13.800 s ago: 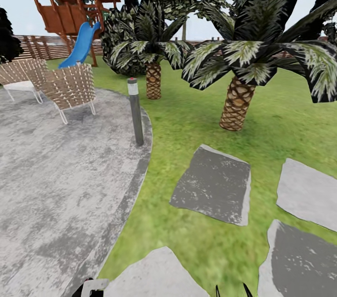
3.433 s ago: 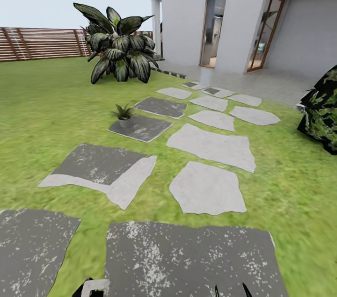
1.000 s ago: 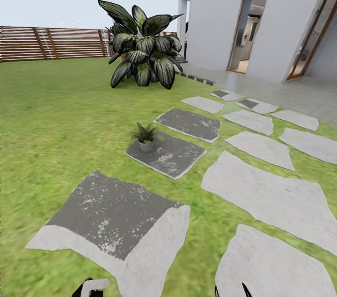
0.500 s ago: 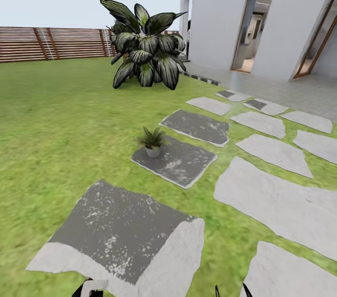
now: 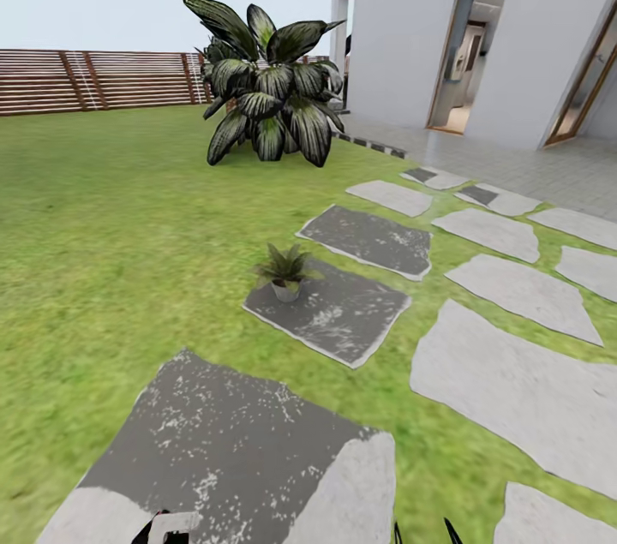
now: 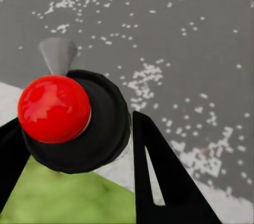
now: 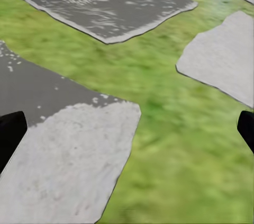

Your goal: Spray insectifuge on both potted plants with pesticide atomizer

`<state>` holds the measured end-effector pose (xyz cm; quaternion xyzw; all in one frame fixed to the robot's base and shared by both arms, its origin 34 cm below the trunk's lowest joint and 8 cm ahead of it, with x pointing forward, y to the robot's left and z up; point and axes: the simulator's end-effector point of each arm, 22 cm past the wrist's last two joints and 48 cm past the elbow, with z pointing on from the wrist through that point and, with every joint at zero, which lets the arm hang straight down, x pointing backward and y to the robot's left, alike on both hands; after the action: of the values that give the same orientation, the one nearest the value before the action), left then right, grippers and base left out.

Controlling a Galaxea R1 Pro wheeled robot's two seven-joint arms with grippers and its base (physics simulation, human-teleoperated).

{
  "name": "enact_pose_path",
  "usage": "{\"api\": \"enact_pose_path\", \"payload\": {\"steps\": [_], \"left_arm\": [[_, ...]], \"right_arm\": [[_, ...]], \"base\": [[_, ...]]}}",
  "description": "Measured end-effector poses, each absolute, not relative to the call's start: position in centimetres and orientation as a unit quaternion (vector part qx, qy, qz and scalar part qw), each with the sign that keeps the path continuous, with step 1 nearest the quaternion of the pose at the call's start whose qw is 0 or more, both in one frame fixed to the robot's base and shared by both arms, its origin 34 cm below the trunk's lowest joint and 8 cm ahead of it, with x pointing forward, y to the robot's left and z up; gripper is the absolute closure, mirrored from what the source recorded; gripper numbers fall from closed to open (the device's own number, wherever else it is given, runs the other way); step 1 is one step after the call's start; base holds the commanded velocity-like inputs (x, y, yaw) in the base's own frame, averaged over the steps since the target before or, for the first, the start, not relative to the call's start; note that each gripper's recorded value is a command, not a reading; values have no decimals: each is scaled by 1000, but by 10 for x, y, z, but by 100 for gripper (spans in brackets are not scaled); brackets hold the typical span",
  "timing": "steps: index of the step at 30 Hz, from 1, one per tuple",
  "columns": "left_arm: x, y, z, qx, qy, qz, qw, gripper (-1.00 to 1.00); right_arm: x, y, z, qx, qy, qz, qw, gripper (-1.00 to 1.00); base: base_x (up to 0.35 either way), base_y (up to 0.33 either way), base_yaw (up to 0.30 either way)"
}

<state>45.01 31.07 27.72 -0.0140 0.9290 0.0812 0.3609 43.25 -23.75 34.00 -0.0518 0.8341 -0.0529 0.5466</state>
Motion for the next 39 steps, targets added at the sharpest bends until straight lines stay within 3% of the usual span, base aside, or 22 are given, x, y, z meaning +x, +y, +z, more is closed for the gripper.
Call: {"api": "enact_pose_path", "payload": {"steps": [39], "left_arm": [[450, 311, 277, -14, 929, 82, 360, 100]], "right_arm": [[433, -238, 340, -55, 834, -52, 547, -100]], "base": [[337, 4, 0]]}}
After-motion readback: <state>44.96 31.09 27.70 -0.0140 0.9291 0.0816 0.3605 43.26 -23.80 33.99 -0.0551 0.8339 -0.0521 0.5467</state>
